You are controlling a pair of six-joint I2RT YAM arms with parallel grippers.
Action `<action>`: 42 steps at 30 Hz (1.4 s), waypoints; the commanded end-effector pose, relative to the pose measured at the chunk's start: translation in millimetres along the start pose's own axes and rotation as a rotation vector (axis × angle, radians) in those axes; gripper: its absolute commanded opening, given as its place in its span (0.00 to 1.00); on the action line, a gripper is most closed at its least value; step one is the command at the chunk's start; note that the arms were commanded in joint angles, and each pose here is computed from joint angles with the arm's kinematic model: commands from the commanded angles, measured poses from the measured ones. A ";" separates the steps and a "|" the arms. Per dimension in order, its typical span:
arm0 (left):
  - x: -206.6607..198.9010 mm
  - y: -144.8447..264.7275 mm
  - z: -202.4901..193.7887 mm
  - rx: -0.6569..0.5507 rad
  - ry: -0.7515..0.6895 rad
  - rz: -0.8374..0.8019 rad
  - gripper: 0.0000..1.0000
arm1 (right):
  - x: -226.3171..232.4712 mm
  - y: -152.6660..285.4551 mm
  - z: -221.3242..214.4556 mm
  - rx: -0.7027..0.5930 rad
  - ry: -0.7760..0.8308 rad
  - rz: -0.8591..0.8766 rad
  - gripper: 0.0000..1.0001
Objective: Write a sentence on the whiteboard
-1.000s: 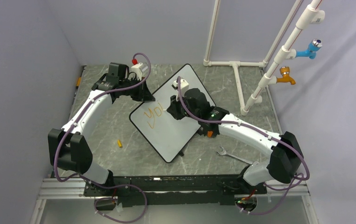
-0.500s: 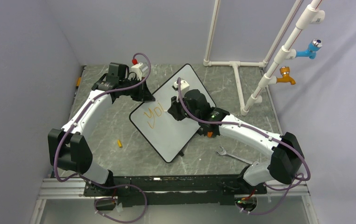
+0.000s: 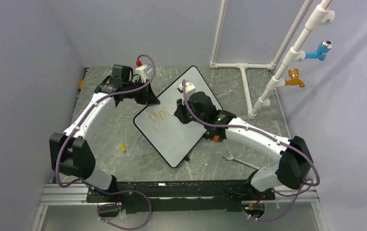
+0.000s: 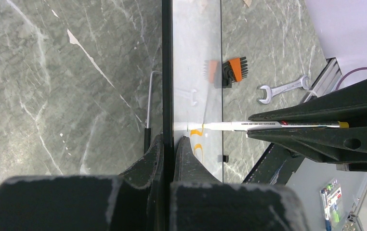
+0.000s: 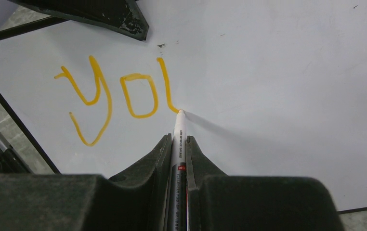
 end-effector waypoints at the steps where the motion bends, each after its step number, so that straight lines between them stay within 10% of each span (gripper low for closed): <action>1: 5.4 1.4 -0.1 -0.007 -0.129 0.111 0.00 | -5.3 -6.7 8.1 0.006 0.022 -0.060 0.00; 42: 3.7 0.3 -0.5 -0.003 -0.132 0.104 0.00 | -1.7 -33.3 67.4 -0.119 0.057 -0.082 0.00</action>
Point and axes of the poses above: each gripper's point midway between its finger pads, its own y axis back along the fingers, its own x axis along the line the jaws close on, z = x × y, the point moved 10 cm from there along y, back along the fingers, and after that the axes turned 7 degrees about y, right-handed, at the moved point
